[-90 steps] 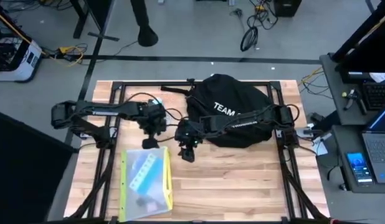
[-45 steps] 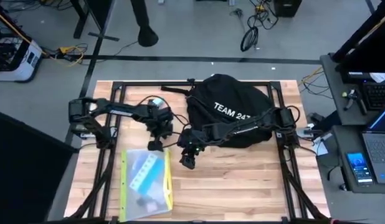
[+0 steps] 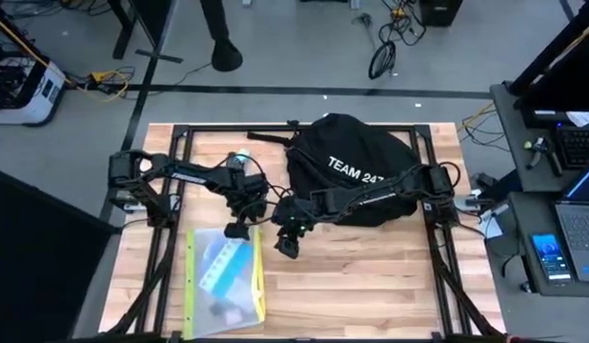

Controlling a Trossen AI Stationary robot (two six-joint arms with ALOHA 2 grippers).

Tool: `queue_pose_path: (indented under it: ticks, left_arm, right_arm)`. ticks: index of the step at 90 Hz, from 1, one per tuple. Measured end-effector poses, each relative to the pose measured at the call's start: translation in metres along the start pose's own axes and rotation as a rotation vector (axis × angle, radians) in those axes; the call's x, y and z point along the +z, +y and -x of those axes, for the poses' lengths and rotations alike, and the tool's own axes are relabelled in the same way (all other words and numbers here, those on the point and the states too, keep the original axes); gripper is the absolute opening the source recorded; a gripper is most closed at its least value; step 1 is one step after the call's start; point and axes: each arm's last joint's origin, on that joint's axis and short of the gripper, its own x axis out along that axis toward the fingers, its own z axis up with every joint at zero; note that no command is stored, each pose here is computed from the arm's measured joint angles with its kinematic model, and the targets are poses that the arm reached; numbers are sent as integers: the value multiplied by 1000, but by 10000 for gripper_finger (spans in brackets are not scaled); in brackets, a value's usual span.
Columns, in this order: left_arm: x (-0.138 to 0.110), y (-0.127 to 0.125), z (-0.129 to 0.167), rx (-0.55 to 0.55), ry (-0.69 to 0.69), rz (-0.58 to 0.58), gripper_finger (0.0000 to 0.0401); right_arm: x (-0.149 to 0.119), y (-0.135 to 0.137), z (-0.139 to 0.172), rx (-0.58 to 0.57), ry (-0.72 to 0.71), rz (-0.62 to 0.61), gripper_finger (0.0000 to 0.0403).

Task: Unpack backpack
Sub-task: Close the green zip bag

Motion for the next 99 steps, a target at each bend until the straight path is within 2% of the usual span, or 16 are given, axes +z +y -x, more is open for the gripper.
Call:
queue_pose_path:
  ticks: [11,20,30,34,53,68,79,99]
  left_arm:
    - [1,-2,-3,2,-1,-16,241]
    - [1,-2,-4,-1,6,-14,155]
    - [0,-3,-4,-13,16,-8,42]
    - [-2,-4,-4,-32,24,5,19]
    - [2,-9,5,-30,39,13,2]
    - [7,-17,20,-12,-10,-24,0]
    - [7,-21,26,-5,-33,-39,0]
    - [9,-22,29,-1,-51,-50,0]
  right_arm:
    - [-2,-1,0,-14,15,-4,205]
    - [-2,-1,0,-19,18,-5,205]
    - [-2,-1,0,-36,11,-12,205]
    - [-3,0,0,-38,10,-19,205]
    - [-6,7,-2,-100,-31,-34,205]
    - [-18,0,-13,-69,-96,-79,205]
    - [-26,-8,-22,10,-268,-35,205]
    - [-48,-36,-26,-48,-455,38,205]
